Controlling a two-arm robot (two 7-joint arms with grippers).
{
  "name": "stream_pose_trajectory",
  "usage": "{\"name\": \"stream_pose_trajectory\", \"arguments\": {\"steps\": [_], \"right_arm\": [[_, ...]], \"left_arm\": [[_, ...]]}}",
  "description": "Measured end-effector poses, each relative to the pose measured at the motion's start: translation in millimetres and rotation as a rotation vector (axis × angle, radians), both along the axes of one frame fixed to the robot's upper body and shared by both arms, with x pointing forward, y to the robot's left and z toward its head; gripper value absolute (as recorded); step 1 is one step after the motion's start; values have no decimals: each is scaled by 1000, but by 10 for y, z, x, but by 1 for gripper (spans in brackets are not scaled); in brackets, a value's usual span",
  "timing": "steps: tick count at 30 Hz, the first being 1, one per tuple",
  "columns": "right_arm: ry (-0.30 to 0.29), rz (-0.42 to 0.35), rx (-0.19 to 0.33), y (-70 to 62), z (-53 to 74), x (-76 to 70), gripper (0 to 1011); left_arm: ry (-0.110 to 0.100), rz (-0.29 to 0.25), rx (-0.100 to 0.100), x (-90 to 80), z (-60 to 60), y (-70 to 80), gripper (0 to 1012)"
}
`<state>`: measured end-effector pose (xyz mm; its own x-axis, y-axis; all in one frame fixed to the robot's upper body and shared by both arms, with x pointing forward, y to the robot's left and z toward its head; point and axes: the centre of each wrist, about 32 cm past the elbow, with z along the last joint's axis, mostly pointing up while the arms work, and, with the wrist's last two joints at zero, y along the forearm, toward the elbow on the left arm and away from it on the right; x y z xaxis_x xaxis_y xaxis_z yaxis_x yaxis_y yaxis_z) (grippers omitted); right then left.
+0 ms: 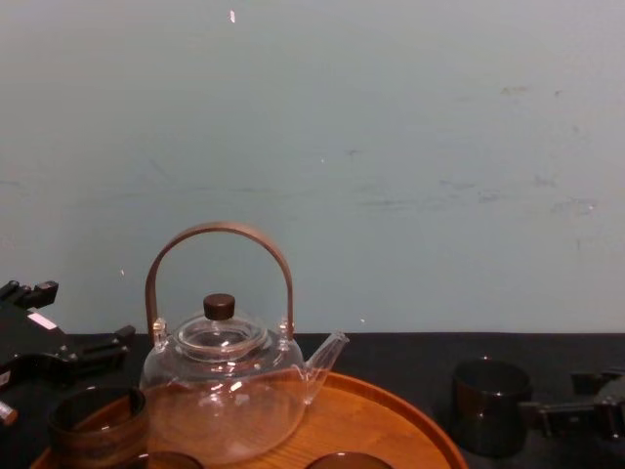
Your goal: Pick up the glass from the table and place it on the tray.
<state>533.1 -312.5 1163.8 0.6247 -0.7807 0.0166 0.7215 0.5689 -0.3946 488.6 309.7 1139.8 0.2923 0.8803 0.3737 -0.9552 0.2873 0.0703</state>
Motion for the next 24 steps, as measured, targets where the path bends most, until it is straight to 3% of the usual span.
{"name": "stream_pose_trajectory", "arguments": {"steps": [24], "right_arm": [[1,20,-22,198,-54,287,1002]], "left_arm": [[0,0,0,0,0,0,1001]]}}
